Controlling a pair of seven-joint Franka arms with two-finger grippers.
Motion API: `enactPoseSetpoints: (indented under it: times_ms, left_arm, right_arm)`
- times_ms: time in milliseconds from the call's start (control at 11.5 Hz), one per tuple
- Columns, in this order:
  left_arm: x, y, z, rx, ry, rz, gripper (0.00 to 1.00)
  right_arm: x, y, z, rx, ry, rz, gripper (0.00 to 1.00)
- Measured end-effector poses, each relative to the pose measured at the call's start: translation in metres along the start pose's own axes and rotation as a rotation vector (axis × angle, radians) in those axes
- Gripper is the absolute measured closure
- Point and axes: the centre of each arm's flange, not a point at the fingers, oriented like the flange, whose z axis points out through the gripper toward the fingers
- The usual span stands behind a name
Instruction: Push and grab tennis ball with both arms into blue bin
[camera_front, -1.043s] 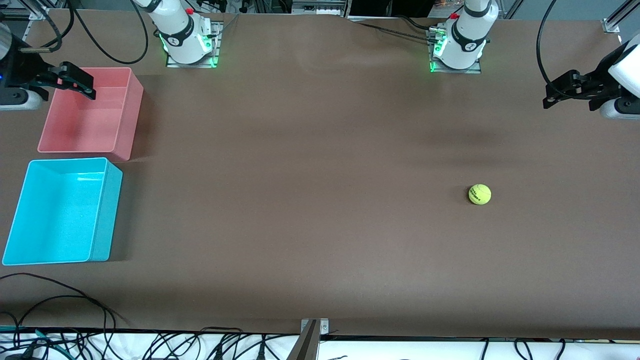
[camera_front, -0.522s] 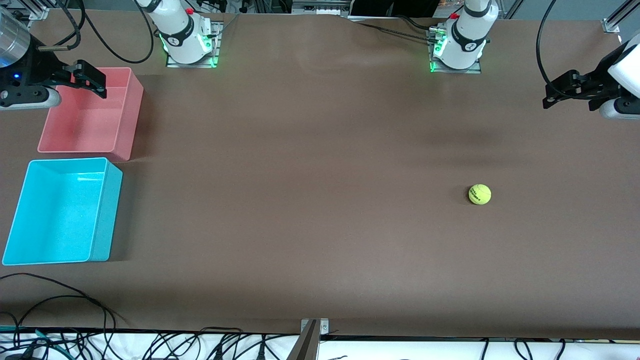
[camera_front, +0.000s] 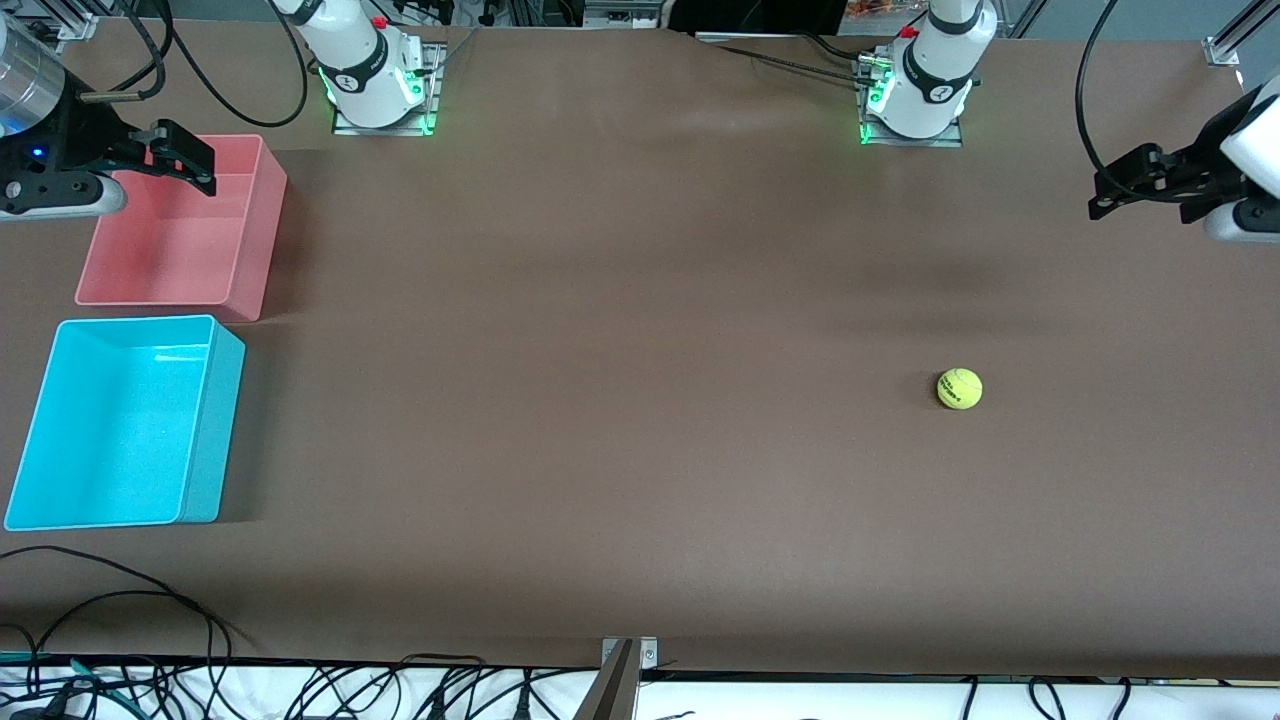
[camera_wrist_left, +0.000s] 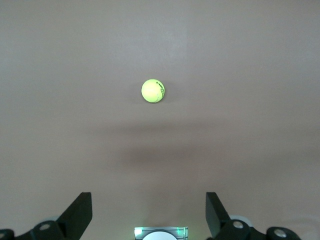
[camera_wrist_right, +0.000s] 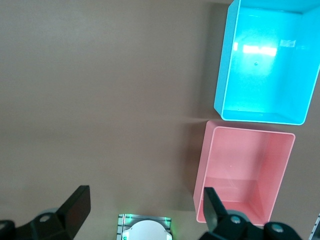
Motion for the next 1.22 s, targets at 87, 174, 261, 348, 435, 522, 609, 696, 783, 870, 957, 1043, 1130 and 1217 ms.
enactPoseSetpoints:
  times_ms: [87,174,261,348,435,522,609,696,783,870,957,1043,1130,1217]
  left_arm:
    - [0.006,-0.001,0.009,0.000,-0.019,-0.001,0.00]
    - [0.011,-0.001,0.017,-0.001,-0.033,-0.002,0.00]
    - [0.015,-0.001,0.022,-0.001,-0.040,-0.002,0.00]
    - [0.019,-0.001,0.026,-0.001,-0.029,-0.002,0.00]
    - [0.024,-0.002,0.032,-0.001,-0.015,-0.003,0.00]
    - [0.029,-0.002,0.042,-0.001,-0.006,-0.004,0.00]
    - [0.034,-0.004,0.056,-0.001,0.001,-0.007,0.00]
    - [0.039,-0.010,0.070,-0.003,0.008,-0.018,0.00]
    - [0.043,-0.022,0.083,-0.005,0.012,-0.037,0.00]
    - [0.044,-0.033,0.096,-0.008,0.001,-0.055,0.00]
    - [0.045,-0.039,0.108,-0.010,-0.018,-0.065,0.00]
    - [0.046,-0.038,0.115,-0.010,-0.031,-0.064,0.00]
    - [0.048,-0.038,0.120,-0.010,-0.041,-0.063,0.00]
    - [0.051,-0.038,0.125,-0.010,-0.046,-0.063,0.00]
  right_arm:
    - [0.000,0.000,0.000,0.000,-0.002,0.001,0.00]
    - [0.000,0.001,0.000,0.000,-0.003,0.002,0.00]
    - [-0.002,0.003,0.000,0.001,-0.010,0.005,0.00]
    - [-0.003,0.005,0.001,0.001,-0.020,0.010,0.00]
    - [-0.004,0.006,0.001,0.002,-0.025,0.011,0.00]
    - [-0.004,0.006,0.001,0.003,-0.026,0.011,0.00]
    - [-0.004,0.005,0.001,0.004,-0.026,0.009,0.00]
    - [-0.004,0.004,0.001,0.005,-0.027,0.008,0.00]
    - [-0.003,0.004,0.002,0.006,-0.028,0.009,0.00]
    - [-0.003,0.005,0.002,0.013,-0.029,0.009,0.00]
    - [-0.003,0.006,0.002,0.026,-0.029,0.014,0.00]
    - [-0.003,0.010,0.003,0.046,-0.030,0.022,0.00]
    - [-0.003,0.015,0.003,0.067,-0.030,0.031,0.00]
    - [-0.003,0.017,0.003,0.076,-0.030,0.036,0.00]
